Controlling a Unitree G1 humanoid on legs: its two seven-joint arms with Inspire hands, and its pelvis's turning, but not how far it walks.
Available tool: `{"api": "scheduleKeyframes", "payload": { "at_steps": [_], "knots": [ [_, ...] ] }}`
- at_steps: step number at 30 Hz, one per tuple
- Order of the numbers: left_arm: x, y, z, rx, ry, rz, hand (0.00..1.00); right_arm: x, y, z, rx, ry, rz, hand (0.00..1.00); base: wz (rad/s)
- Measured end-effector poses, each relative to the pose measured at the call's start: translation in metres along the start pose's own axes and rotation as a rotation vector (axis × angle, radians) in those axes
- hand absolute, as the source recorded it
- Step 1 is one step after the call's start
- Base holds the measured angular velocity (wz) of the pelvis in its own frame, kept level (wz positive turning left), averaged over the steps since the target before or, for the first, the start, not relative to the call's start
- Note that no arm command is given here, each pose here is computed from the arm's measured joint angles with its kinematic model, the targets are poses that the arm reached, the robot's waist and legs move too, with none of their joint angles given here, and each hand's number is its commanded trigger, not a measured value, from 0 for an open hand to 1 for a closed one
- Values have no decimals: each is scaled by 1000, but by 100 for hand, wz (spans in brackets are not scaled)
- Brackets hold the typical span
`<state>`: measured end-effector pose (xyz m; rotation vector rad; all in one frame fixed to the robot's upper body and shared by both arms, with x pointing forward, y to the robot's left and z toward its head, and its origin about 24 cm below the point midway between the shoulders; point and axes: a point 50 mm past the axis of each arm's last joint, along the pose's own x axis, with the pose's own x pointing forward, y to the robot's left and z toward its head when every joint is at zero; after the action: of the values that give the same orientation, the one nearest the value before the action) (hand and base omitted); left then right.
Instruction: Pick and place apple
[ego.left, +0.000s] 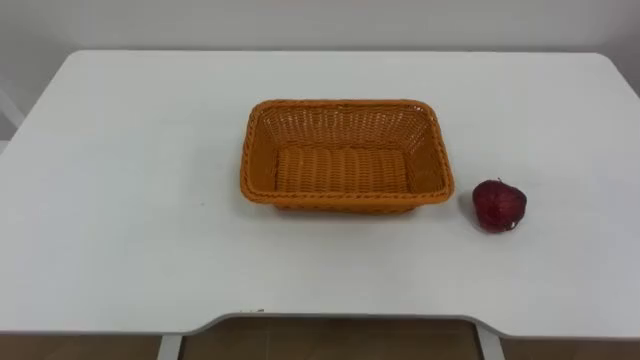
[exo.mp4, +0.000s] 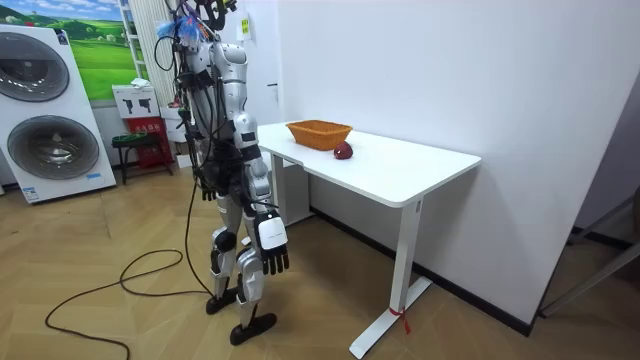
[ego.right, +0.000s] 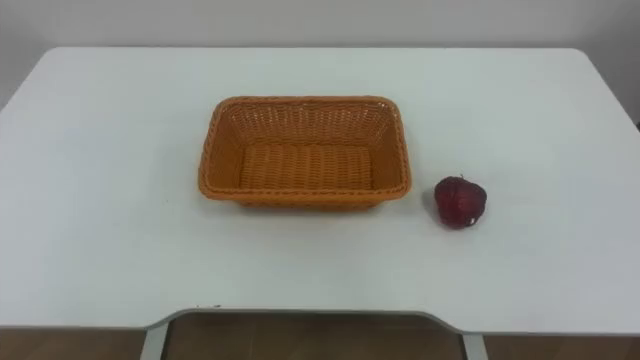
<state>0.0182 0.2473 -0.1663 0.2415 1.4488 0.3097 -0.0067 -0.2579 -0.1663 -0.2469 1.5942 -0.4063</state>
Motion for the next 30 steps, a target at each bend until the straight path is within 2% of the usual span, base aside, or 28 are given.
{"api": "scheduleKeyframes", "payload": {
  "at_steps": [6,9,11,12,14,15,17,18,20,22,26,30],
  "knots": [
    [0,0,2,-13,-3,4,0,0,-2,2,20,-5,-44,0,-2],
    [0,0,4,-26,-11,3,0,0,-3,5,154,-7,-74,0,-4],
    [0,1,4,-45,-23,9,0,-1,-5,10,398,0,-93,0,0],
    [0,2,4,-54,-25,11,0,-1,-6,11,463,3,-97,0,0],
    [0,4,3,-83,-24,19,0,-1,-13,16,768,37,-113,0,-2],
    [0,5,2,-87,-23,21,0,-1,-15,18,835,45,-119,0,-5],
    [0,10,-1,-108,-27,33,0,-2,-29,29,1164,51,-133,0,0],
    [0,11,-3,-112,-27,38,0,-2,-34,29,1240,51,-145,0,0],
    [0,20,-7,-147,-31,61,0,-4,-52,38,1510,37,-186,0,-6],
    [0,28,-5,-182,-53,87,0,-6,-66,41,1679,45,-222,0,-4],
    [0,38,-1,-184,-84,118,0,-14,-94,53,1849,18,-314,0,-4],
    [0,40,2,-183,-98,117,0,-29,-122,75,1847,-94,-410,0,1]
  ]
}}
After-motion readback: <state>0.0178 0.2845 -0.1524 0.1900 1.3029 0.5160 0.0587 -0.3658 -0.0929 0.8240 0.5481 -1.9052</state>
